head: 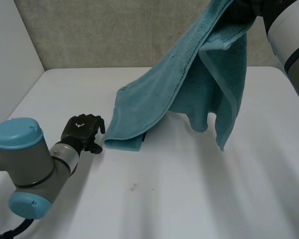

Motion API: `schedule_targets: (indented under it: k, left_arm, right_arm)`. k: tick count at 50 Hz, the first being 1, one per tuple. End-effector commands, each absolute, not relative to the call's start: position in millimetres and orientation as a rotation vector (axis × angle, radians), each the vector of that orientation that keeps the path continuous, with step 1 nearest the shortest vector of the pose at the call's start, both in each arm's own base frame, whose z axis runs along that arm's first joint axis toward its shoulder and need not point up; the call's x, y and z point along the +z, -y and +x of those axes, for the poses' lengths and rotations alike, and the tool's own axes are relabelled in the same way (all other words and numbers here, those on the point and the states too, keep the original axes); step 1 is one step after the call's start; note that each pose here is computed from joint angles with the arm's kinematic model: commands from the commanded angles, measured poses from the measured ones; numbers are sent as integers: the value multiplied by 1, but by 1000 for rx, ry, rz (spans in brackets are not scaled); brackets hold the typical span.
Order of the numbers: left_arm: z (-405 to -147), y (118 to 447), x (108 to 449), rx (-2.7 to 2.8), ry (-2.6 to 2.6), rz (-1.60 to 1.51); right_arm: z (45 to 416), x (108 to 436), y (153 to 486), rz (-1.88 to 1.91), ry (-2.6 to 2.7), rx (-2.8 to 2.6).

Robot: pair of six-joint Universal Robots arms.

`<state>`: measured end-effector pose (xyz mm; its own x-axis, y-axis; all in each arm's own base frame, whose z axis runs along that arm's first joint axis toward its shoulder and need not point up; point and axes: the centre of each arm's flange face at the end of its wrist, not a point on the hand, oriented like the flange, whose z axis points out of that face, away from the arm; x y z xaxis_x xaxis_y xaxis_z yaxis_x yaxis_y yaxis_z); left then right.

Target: Fold the laundry

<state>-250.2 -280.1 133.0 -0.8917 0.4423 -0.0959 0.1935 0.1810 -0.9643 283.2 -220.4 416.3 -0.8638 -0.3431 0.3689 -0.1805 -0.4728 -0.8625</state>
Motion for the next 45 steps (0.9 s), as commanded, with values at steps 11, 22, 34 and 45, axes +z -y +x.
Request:
schedule_targets:
  k: [11,22,34,45]
  left_arm:
    - [-274,262,129,1691,2195,-592]
    - [-286,273,120,1716,2156,-611]
    - [-297,296,106,1744,2154,-605]
    - [-302,310,105,1809,2161,-564]
  right_arm:
    - [276,431,210,-724,-1513,-2503]
    - [276,427,210,-731,-1524,-2493]
    - [273,425,211,-728,-1539,-2495]
    - [268,434,205,-710,-1513,-2520]
